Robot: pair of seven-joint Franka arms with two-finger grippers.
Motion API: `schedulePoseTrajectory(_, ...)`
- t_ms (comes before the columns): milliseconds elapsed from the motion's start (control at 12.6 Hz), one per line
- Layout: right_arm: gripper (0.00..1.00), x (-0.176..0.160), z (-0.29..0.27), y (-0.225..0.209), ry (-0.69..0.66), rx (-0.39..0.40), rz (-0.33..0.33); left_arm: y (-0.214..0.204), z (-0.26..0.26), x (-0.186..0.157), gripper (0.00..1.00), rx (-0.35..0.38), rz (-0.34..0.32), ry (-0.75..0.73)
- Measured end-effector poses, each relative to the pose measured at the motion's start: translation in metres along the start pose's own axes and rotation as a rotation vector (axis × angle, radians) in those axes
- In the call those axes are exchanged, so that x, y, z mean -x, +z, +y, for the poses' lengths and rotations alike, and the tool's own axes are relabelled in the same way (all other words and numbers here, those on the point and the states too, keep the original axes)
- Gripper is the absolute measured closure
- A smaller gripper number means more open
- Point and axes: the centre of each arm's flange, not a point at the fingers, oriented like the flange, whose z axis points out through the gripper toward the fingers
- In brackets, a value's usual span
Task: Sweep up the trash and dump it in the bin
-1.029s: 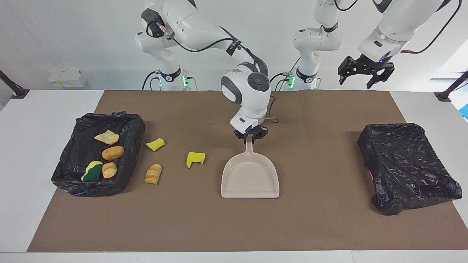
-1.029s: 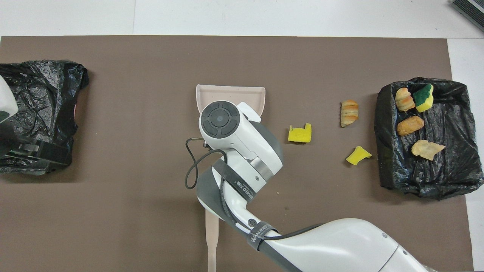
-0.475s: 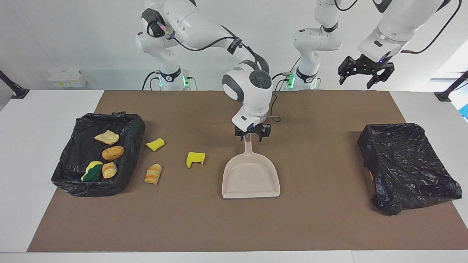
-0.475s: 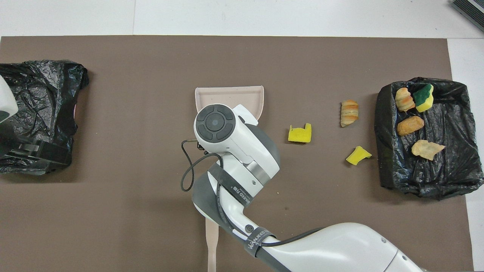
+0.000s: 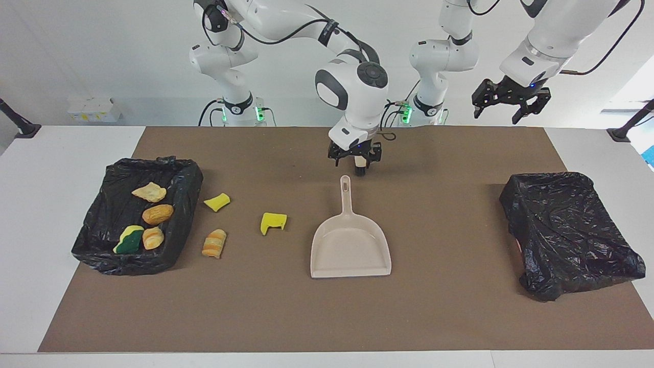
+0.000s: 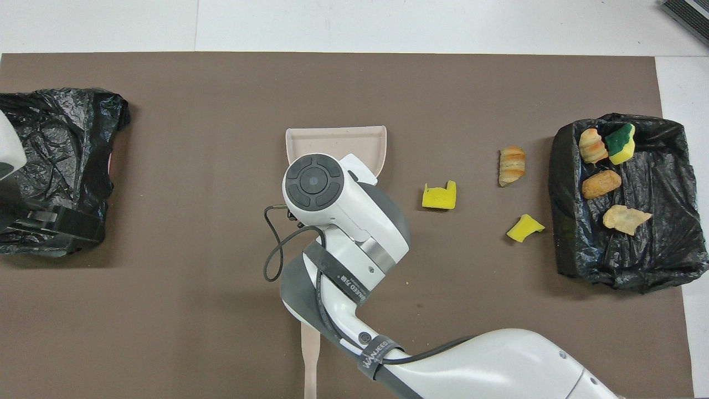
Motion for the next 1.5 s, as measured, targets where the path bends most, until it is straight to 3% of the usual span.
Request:
schedulePoseTrajectory(316,0.00,0.076,0.005,0.012,0.010,0.009,-0.031,0.000,0.025,-0.013,0.00,-0.011,0.073,0.024)
schedulePoseTrajectory(712,0.00,0.168,0.004,0.051,0.010,-0.023,0.032,0.056,0.110,-0.037,0.00,-0.013,0.099,0.046)
schedulePoseTrajectory(1266,0.00,0.221,-0.006,0.095,-0.068,-0.025,0.038,0.151,0.213,-0.049,0.00,0.000,0.120,-0.017)
schedulePoseTrajectory(1503,0.07,0.228,-0.007,0.101,-0.082,-0.023,0.036,0.215,0.265,-0.068,0.00,0.014,0.130,-0.049)
